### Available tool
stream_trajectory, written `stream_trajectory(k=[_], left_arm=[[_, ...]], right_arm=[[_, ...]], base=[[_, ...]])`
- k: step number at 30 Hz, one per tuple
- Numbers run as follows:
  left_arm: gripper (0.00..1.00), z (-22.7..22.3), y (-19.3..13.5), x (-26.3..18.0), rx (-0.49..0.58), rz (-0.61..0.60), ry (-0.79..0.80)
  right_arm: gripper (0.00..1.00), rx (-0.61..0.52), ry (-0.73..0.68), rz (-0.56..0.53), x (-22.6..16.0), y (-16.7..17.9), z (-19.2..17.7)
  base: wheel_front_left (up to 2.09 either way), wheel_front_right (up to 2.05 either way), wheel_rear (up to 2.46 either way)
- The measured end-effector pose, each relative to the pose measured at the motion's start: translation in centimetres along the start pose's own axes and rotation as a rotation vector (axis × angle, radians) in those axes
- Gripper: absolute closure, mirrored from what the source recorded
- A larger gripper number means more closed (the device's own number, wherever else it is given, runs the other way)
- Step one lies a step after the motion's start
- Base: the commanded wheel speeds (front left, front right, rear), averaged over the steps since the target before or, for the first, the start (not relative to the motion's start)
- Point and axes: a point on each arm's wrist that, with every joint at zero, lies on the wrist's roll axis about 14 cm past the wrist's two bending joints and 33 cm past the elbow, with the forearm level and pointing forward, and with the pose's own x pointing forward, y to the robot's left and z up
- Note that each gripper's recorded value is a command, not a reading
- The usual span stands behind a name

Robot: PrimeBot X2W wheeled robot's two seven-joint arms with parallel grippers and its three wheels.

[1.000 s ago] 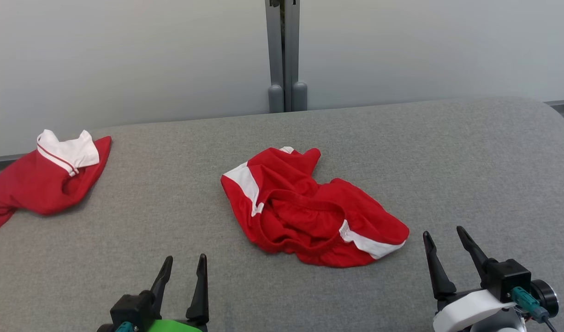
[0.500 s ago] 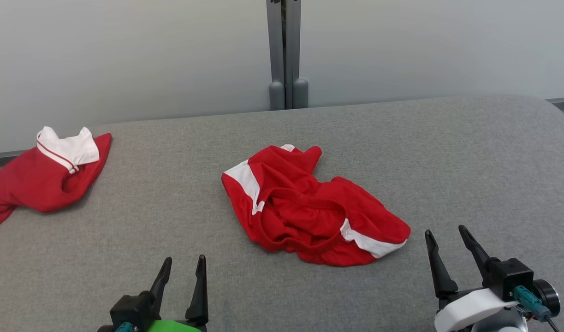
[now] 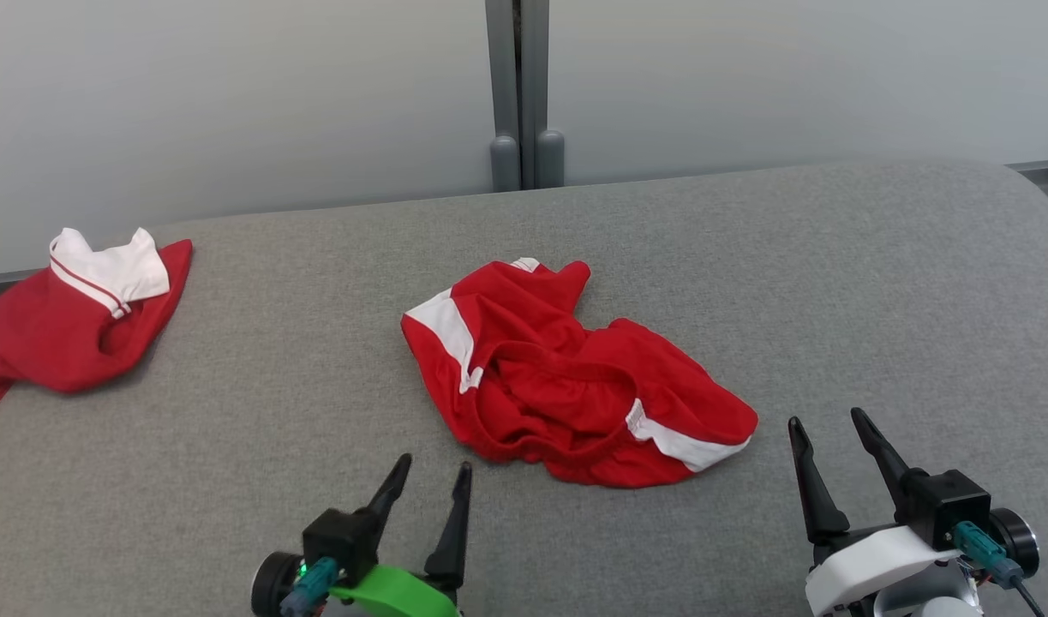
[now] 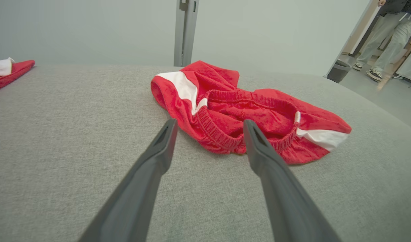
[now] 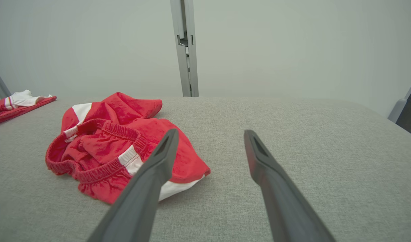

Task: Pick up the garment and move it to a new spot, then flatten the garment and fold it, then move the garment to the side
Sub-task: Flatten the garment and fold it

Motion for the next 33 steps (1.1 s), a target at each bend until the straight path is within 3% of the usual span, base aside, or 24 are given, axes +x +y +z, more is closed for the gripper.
stream_trajectory(k=[11, 21, 31, 32, 33], left_arm=[[0.0, -2.3, -9.9, 5.3, 0.096, -0.39, 0.159], [0.0, -5.6, -11.4, 9.1, 0.147, -0.501, 0.298], [0.0, -9.8, -12.3, 10.6, 0.124, -0.56, 0.437], [0.04, -10.0, -12.4, 10.6, 0.121, -0.564, 0.447], [0.3, -10.2, -12.4, 10.6, 0.118, -0.568, 0.453]], right_arm=[[0.0, -0.009, 0.003, -0.058, -0.2, -1.9, 0.0], [0.0, -0.015, 0.019, -0.134, 0.1, -4.6, -0.4], [0.0, -0.011, 0.067, -0.213, -0.4, -7.1, -1.9], [0.0, -0.011, 0.071, -0.218, -0.5, -7.2, -2.0], [0.0, -0.01, 0.074, -0.221, -0.6, -7.3, -2.1]], base=[[0.0, 0.0, 0.0], [0.0, 0.0, 0.0], [0.0, 0.0, 0.0], [0.0, 0.0, 0.0], [0.0, 0.0, 0.0]])
